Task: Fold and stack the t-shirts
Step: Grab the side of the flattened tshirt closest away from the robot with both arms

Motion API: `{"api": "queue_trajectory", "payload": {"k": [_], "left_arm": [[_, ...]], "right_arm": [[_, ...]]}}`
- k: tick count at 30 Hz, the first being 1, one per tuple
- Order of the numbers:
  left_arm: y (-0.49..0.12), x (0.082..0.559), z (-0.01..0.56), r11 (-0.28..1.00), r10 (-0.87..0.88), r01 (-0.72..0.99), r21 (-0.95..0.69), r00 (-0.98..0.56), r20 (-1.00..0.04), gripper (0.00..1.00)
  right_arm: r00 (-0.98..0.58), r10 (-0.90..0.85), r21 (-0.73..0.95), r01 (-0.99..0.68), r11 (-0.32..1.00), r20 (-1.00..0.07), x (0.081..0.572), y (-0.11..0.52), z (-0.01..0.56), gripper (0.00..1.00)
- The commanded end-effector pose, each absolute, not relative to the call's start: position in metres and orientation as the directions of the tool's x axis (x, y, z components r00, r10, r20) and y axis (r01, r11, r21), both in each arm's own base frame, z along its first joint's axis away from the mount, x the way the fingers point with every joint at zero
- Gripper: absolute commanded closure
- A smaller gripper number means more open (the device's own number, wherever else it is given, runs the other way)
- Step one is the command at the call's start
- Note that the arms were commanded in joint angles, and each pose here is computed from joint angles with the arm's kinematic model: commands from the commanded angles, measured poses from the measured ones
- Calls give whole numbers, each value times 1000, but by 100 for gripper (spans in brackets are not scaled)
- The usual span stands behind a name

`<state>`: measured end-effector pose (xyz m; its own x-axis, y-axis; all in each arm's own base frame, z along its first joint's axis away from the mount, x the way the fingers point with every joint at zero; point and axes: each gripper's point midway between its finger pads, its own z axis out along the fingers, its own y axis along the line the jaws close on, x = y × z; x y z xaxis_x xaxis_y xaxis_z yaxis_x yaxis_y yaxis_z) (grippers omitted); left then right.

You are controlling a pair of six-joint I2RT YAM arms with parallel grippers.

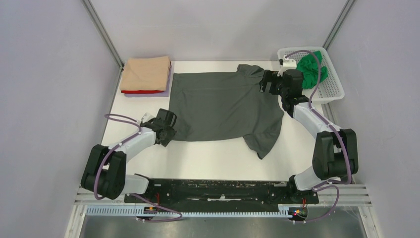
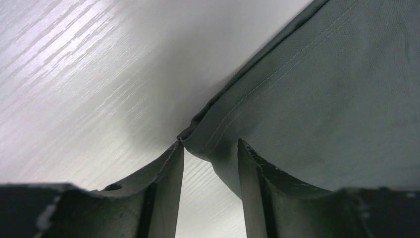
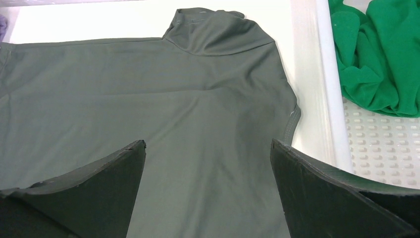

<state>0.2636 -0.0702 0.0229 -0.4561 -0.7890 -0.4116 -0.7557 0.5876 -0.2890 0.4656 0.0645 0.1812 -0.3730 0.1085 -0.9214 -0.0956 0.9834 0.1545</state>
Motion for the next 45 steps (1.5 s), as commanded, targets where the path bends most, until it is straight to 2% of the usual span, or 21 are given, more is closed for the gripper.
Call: {"api": "queue_trajectory", "payload": {"k": [1, 4, 6, 7, 12, 15, 22, 25, 28, 31, 35, 37, 42, 45], "left_arm": [[-71, 284, 25, 566, -799, -767, -304, -418, -433, 54], [-74, 281, 20, 574, -795, -768, -283, -441, -417, 69], [-72, 278, 17, 579, -790, -771, -266, -450, -417, 92], [-70, 276, 17, 580, -788, -774, -254, -453, -418, 98], [-66, 276, 29, 621, -753, -746, -241, -481, -450, 98], [-68, 279, 35, 651, -729, -722, -235, -508, -458, 98], [-72, 278, 35, 696, -693, -688, -205, -569, -443, 98], [-74, 280, 37, 707, -684, -677, -204, -582, -440, 98], [-74, 280, 39, 721, -670, -663, -200, -595, -443, 98], [-70, 281, 41, 733, -653, -653, -189, -598, -465, 98], [-72, 279, 40, 746, -644, -640, -187, -620, -448, 98], [-73, 277, 37, 747, -644, -639, -186, -624, -442, 98], [-76, 278, 35, 759, -635, -621, -197, -635, -440, 98], [-77, 277, 34, 761, -633, -617, -199, -640, -435, 98]], "right_arm": [[-315, 94, 126, -82, 989, -944, 474, 58, 205, 2], [-315, 90, 119, -72, 990, -945, 473, 56, 206, 2], [-316, 88, 110, -51, 993, -945, 472, 52, 205, 2], [-320, 87, 105, -42, 994, -944, 471, 50, 204, 2], [-366, 93, 115, -40, 993, -926, 463, 54, 194, 2], [-422, 13, 46, -67, 997, -907, 450, 66, 184, 2], [-618, -225, -127, -198, 972, -753, 371, 85, 135, 2], [-697, -292, -96, -307, 947, -655, 326, 99, 118, 2], [-764, -406, 7, -473, 881, -501, 262, 125, 96, 3], [-799, -503, 21, -539, 842, -330, 207, 125, 79, 10], [-763, -604, 17, -624, 782, -228, 159, 129, 54, 17], [-774, -591, 16, -610, 792, -229, 154, 133, 46, 24], [-773, -550, -68, -559, 826, -317, 180, 136, 37, 40], [-762, -535, -128, -528, 839, -365, 196, 135, 42, 45]]}}
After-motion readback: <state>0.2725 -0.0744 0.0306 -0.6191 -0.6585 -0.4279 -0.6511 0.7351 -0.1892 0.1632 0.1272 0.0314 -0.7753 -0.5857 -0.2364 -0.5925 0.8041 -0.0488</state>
